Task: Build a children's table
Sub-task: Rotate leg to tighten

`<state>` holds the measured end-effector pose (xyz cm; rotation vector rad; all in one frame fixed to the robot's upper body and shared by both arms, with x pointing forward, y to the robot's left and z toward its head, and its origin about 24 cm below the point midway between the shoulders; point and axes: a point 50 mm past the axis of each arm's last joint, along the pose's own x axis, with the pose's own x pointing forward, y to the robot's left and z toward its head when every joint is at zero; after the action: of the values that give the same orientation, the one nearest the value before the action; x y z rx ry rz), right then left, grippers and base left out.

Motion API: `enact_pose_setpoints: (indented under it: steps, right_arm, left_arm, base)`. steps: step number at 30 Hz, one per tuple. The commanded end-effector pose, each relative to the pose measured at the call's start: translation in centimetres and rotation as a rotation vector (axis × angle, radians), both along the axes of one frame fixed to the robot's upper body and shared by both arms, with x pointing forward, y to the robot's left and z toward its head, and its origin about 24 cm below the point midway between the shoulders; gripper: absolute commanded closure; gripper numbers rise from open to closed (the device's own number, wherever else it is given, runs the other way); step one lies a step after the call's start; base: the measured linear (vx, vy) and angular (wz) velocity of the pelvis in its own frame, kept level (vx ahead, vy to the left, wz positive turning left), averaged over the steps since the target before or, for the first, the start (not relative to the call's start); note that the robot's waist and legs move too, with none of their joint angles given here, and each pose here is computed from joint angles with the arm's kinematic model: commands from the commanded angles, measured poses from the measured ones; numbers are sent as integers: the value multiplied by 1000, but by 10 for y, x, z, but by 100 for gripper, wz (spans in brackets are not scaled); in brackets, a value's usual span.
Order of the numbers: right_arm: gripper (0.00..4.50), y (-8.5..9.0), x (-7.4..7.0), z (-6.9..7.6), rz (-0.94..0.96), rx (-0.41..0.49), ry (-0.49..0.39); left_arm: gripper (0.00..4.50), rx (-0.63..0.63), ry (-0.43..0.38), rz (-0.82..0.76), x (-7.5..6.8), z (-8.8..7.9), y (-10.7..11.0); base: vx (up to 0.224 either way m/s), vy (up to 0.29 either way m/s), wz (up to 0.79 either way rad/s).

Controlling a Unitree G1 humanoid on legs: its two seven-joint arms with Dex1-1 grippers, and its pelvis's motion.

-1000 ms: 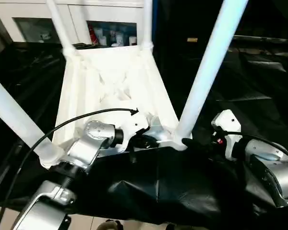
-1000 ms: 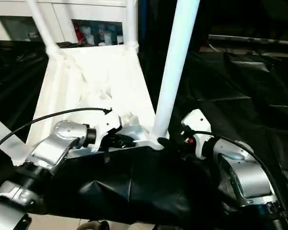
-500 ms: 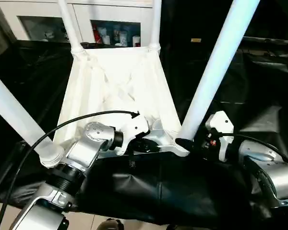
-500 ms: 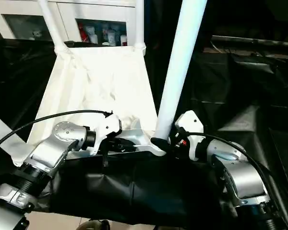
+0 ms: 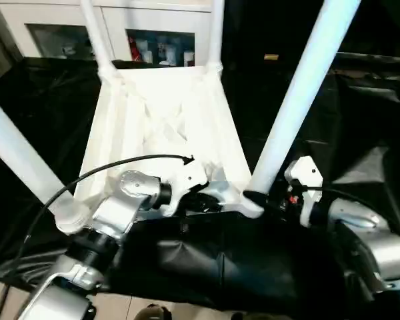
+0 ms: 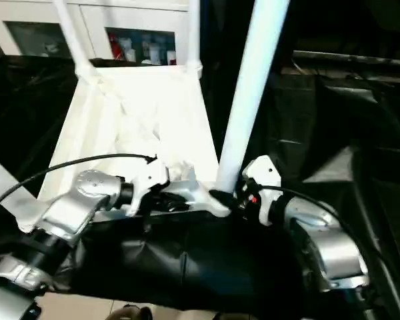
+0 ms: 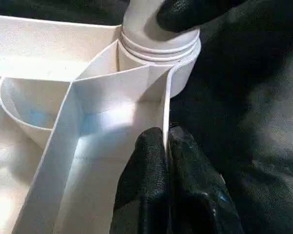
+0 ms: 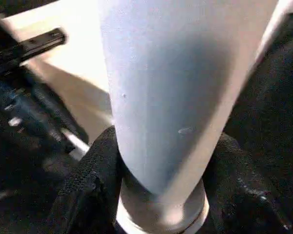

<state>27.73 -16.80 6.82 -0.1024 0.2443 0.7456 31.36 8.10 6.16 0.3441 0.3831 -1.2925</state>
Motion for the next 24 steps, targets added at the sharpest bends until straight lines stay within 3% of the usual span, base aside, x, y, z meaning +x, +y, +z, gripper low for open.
enact_pose_setpoints:
  steps: [1,5,10,11,14,16,19,24]
  right_arm:
    - [257,6,3,-29,-166,-26,101]
    - [257,18,13,-48,-446,-24,179]
    - [257,39,24,-50,-523,-59,168]
    - [257,50,29,-46,-499,-38,152]
    - [257,56,32,-39,-476,9,129]
    - [202,56,33,-35,-470,32,115]
    - [188,52,36,-23,-427,68,61]
    - [145,37,38,-12,-353,30,7]
  left_arm:
    - [450,0,-16,163,13,-2,-5]
    - [450,-9,-36,368,28,-1,-19]
    - [450,-38,-48,447,34,4,-38]
    - [450,-54,-50,422,34,6,-47]
    - [450,-57,-58,384,32,7,-50]
    - [450,-57,-59,365,31,7,-50]
    - [450,-65,-54,298,27,7,-46]
    - [450,-73,-54,217,22,5,-37]
  base:
    - [0,0,0]
    - [0,0,0]
    - [0,0,0]
    - [0,0,0]
    - [0,0,0]
    - [0,0,0]
    - [0,0,0]
    - [0,0,0]
